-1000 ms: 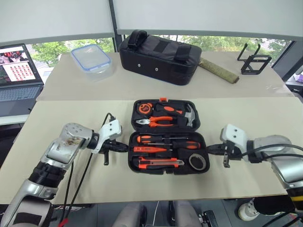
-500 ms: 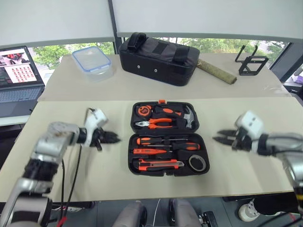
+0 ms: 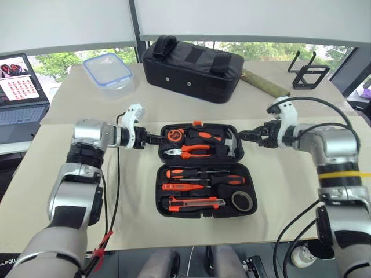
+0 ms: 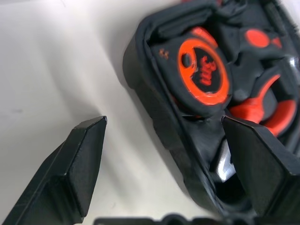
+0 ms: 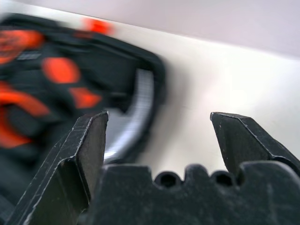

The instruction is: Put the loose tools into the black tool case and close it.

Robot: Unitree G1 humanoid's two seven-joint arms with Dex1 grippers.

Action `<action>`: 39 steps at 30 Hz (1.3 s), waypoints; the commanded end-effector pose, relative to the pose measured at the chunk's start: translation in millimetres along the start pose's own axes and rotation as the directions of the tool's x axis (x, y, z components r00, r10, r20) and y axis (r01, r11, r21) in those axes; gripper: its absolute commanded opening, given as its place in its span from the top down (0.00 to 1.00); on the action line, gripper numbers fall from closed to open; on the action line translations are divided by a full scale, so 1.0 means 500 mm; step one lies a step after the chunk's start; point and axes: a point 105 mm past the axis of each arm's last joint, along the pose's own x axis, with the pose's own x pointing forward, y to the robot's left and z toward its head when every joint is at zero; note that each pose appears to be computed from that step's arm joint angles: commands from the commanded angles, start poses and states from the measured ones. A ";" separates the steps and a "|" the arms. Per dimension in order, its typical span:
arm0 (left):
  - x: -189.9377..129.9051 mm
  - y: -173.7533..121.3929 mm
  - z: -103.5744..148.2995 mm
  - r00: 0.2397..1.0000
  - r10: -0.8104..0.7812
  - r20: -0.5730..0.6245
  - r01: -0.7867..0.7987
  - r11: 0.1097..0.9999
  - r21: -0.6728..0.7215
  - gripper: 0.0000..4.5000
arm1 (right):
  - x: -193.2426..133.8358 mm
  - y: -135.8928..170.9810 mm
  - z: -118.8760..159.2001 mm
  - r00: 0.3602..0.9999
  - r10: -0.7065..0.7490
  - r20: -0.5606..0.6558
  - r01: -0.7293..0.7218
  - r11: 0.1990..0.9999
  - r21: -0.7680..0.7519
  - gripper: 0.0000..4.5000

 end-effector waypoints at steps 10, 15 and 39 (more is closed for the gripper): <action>0.005 -0.007 -0.001 1.000 -0.021 0.013 0.021 1.000 0.003 0.83 | 0.030 0.028 0.000 0.999 0.045 -0.006 -0.045 0.998 -0.052 1.00; -0.002 -0.024 0.012 0.995 -0.077 0.069 0.074 0.997 0.034 0.99 | 0.022 0.048 0.026 0.995 0.088 0.053 -0.085 0.995 -0.052 1.00; -0.093 -0.117 0.045 0.852 -0.247 0.461 -0.149 0.730 0.667 0.99 | -0.096 0.148 0.045 0.852 0.184 0.490 0.098 0.864 -0.494 1.00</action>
